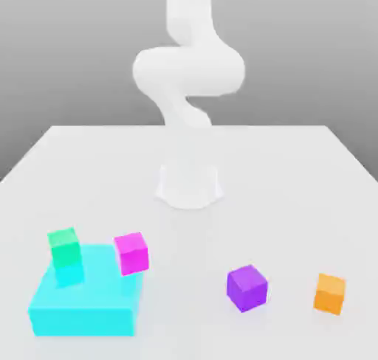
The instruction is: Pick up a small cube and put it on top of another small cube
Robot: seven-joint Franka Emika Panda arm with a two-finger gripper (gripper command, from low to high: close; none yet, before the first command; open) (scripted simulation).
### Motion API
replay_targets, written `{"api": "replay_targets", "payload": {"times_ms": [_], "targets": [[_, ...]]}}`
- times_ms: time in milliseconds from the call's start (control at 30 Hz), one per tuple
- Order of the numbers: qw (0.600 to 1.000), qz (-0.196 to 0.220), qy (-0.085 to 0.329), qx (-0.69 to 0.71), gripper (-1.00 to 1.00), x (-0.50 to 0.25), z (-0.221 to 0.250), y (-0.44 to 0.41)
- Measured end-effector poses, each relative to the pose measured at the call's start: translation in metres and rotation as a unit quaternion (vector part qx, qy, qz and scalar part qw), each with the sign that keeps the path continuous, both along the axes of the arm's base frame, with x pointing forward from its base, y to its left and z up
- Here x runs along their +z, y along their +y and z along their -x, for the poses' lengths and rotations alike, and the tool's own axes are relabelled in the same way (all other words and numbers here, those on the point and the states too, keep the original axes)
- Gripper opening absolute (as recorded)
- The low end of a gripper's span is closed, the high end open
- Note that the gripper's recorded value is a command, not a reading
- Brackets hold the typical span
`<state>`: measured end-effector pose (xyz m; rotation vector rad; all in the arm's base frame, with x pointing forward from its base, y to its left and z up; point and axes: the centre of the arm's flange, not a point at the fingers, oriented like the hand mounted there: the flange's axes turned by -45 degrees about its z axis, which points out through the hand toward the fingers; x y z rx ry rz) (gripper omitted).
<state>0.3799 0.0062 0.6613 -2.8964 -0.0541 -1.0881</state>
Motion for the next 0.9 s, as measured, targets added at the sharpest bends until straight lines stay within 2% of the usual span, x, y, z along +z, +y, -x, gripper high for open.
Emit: {"api": "replay_targets", "payload": {"times_ms": [133,300,467,633,700,900], "targets": [[0.996,-0.009,0.075,0.052,0.00,-0.099,-0.045,0.023],[0.981,0.001,0.163,0.107,0.00,-0.221,-0.064,0.058],[0.957,0.032,0.244,0.151,0.00,-0.336,-0.047,0.088],[0.926,0.084,0.314,0.190,0.00,-0.435,-0.003,0.103],[0.918,0.100,0.330,0.197,0.00,-0.461,0.010,0.102],[0.915,0.106,0.334,0.199,0.00,-0.507,0.012,0.100]]}}
